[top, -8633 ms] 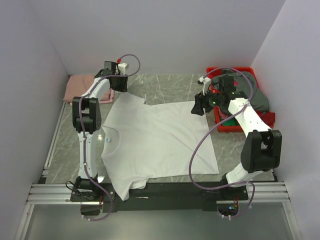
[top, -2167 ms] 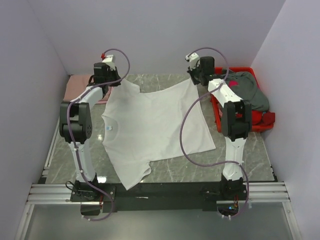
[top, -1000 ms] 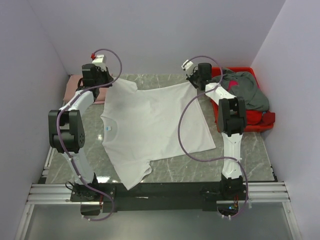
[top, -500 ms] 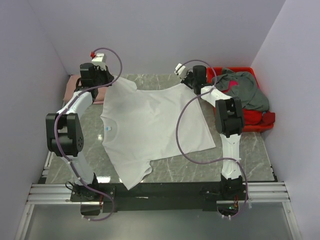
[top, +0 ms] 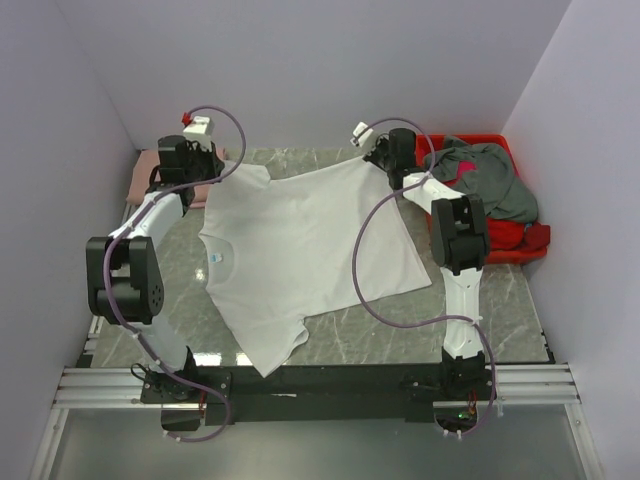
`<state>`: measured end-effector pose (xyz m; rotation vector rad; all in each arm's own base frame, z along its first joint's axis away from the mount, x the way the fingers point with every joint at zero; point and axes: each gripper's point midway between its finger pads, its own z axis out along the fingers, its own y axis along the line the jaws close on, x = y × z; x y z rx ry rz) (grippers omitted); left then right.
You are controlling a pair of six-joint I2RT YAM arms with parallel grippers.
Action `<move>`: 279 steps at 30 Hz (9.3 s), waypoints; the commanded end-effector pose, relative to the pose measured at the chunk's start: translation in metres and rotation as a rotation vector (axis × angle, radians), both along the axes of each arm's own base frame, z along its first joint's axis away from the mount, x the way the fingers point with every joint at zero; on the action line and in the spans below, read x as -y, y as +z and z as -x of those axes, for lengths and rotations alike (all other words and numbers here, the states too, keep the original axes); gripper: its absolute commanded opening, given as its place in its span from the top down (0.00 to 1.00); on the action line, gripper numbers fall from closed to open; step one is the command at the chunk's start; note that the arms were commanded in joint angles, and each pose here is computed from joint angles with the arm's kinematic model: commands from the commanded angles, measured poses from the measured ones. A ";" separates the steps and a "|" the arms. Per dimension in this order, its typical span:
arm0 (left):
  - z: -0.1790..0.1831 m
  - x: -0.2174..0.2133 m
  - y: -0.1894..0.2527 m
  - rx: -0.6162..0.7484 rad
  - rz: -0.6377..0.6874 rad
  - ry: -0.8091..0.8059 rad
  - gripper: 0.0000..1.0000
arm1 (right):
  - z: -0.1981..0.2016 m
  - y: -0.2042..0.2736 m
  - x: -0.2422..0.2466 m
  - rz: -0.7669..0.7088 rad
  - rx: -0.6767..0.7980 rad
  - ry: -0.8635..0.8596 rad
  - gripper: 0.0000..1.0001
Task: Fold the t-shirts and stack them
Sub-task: Fold the tshirt
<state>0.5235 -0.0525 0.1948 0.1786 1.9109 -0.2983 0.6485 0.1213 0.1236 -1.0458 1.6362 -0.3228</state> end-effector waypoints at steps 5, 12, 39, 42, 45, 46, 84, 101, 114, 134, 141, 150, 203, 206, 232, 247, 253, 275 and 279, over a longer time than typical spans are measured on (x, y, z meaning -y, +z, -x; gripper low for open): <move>0.013 0.004 0.042 0.119 -0.022 -0.036 1.00 | 0.008 0.019 0.001 -0.040 0.066 0.029 1.00; 0.028 0.006 0.033 0.103 -0.019 -0.051 1.00 | 0.012 0.026 0.004 -0.066 0.070 0.026 1.00; 0.063 0.007 0.023 0.048 -0.011 -0.056 1.00 | 0.041 0.020 0.019 -0.119 0.043 0.007 1.00; 0.066 0.007 0.021 0.045 -0.013 -0.051 1.00 | 0.047 0.018 0.020 -0.120 0.039 0.006 1.00; 0.073 0.008 0.024 0.050 0.001 -0.050 1.00 | 0.052 0.011 0.024 -0.118 0.026 -0.003 1.00; 0.074 0.008 0.022 0.045 0.003 -0.051 1.00 | 0.053 0.013 0.025 -0.119 0.029 -0.004 1.00; 0.103 0.016 -0.019 -0.072 -0.059 0.024 1.00 | 0.081 -0.003 0.041 -0.140 -0.019 -0.031 1.00; 0.119 0.027 -0.034 -0.148 -0.065 0.033 0.99 | 0.088 -0.015 0.050 -0.081 -0.070 -0.053 0.65; 0.128 0.027 -0.035 -0.162 -0.082 0.017 0.99 | 0.108 0.003 0.050 -0.159 -0.162 0.028 0.22; 0.149 0.031 -0.061 -0.345 -0.099 0.017 0.60 | 0.132 0.023 0.035 -0.190 -0.208 0.137 0.21; 0.165 0.033 0.008 -0.113 0.009 0.021 0.01 | 0.153 0.052 0.023 -0.249 -0.213 0.201 0.21; 0.148 0.082 -0.057 -0.425 -0.030 -0.362 0.19 | 0.233 0.065 -0.013 -0.389 -0.516 0.403 0.21; 0.267 0.100 0.013 -0.325 0.629 0.059 0.29 | 0.434 -0.010 0.009 0.006 -0.686 0.769 0.23; 0.307 0.122 -0.023 -0.636 0.768 0.055 0.61 | 0.429 -0.022 0.009 0.036 -0.649 0.723 0.25; 0.479 0.130 -0.160 -1.348 0.329 0.571 0.40 | 0.398 -0.011 -0.024 -0.167 -0.566 0.565 0.28; 0.471 0.139 -0.180 -1.333 0.298 0.550 0.95 | 0.400 -0.012 -0.020 -0.161 -0.586 0.560 0.28; 0.457 0.141 -0.151 -1.247 0.338 0.502 1.00 | 0.414 -0.044 0.024 0.185 -0.585 0.717 0.28; 0.448 0.140 -0.133 -1.185 0.387 0.437 1.00 | 0.398 -0.099 0.102 0.266 -0.830 0.770 0.42; 0.445 0.140 -0.131 -1.180 0.394 0.438 1.00 | 0.391 -0.103 0.103 0.261 -0.825 0.753 0.47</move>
